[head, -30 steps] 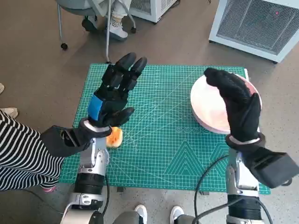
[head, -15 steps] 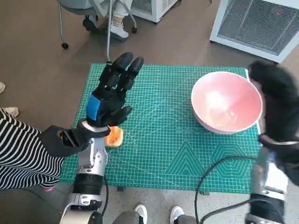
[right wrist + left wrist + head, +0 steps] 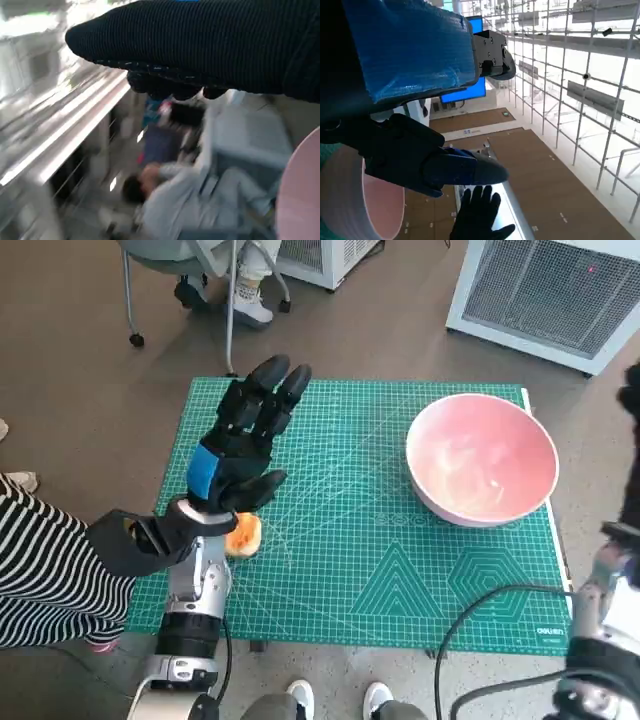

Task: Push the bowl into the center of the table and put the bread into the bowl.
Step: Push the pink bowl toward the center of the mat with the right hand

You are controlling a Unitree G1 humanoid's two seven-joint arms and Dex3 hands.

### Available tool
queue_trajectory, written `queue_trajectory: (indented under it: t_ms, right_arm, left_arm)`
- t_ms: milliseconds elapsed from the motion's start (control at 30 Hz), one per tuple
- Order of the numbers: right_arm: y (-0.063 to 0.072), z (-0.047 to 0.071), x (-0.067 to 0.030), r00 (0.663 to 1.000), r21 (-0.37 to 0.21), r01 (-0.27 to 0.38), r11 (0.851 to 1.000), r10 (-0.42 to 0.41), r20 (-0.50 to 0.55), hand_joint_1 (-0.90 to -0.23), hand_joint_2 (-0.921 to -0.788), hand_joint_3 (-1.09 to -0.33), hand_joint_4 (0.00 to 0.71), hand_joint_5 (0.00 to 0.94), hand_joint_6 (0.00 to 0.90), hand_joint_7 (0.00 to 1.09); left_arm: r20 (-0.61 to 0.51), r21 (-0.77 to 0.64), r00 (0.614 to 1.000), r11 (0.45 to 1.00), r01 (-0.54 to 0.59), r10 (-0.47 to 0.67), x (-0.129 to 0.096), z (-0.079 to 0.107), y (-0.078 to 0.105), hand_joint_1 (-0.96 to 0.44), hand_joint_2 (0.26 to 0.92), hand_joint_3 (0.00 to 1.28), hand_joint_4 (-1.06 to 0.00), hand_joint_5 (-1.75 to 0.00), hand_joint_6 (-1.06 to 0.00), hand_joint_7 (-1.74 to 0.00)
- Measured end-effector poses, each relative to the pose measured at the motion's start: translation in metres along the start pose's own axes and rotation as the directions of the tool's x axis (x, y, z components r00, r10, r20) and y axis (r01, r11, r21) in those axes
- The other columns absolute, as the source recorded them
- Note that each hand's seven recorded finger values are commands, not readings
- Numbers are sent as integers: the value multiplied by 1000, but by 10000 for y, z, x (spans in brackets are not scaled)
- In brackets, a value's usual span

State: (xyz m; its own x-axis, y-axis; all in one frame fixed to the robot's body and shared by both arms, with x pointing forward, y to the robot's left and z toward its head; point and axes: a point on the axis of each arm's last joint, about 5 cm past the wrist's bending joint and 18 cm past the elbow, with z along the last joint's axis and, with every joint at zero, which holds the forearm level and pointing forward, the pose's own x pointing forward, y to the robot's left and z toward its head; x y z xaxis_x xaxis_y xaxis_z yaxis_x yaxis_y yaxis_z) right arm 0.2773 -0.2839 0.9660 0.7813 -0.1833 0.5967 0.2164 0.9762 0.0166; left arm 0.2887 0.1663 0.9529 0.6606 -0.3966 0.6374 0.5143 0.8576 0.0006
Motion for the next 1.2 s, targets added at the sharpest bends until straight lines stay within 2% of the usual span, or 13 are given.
queue_trajectory:
  t_ms: [333,633,1000,1200]
  right_arm:
    - [-50,-161,4,988,22,55,998,-51,-146,-585,-921,-893,85,0,0,364]
    - [-67,-306,-37,946,32,102,994,-87,-311,-557,-921,-937,88,3,9,351]
    - [-18,-413,-69,885,67,145,987,-99,-455,-561,-921,-939,105,10,43,324]
    - [76,-455,-73,866,99,156,983,-88,-492,-558,-921,-926,124,6,90,275]
  left_arm:
    - [-7,7,1000,1000,3,-3,-5,0,8,-586,921,306,-27,-155,1,-475]
    - [-8,19,1000,1000,6,-5,-9,18,31,-580,921,300,-37,-151,1,-481]
    - [-6,29,1000,1000,11,-10,-19,40,46,-576,920,288,-50,-144,1,-497]
    - [-12,32,1000,999,10,-10,-43,57,56,-575,920,280,-54,-139,1,-503]
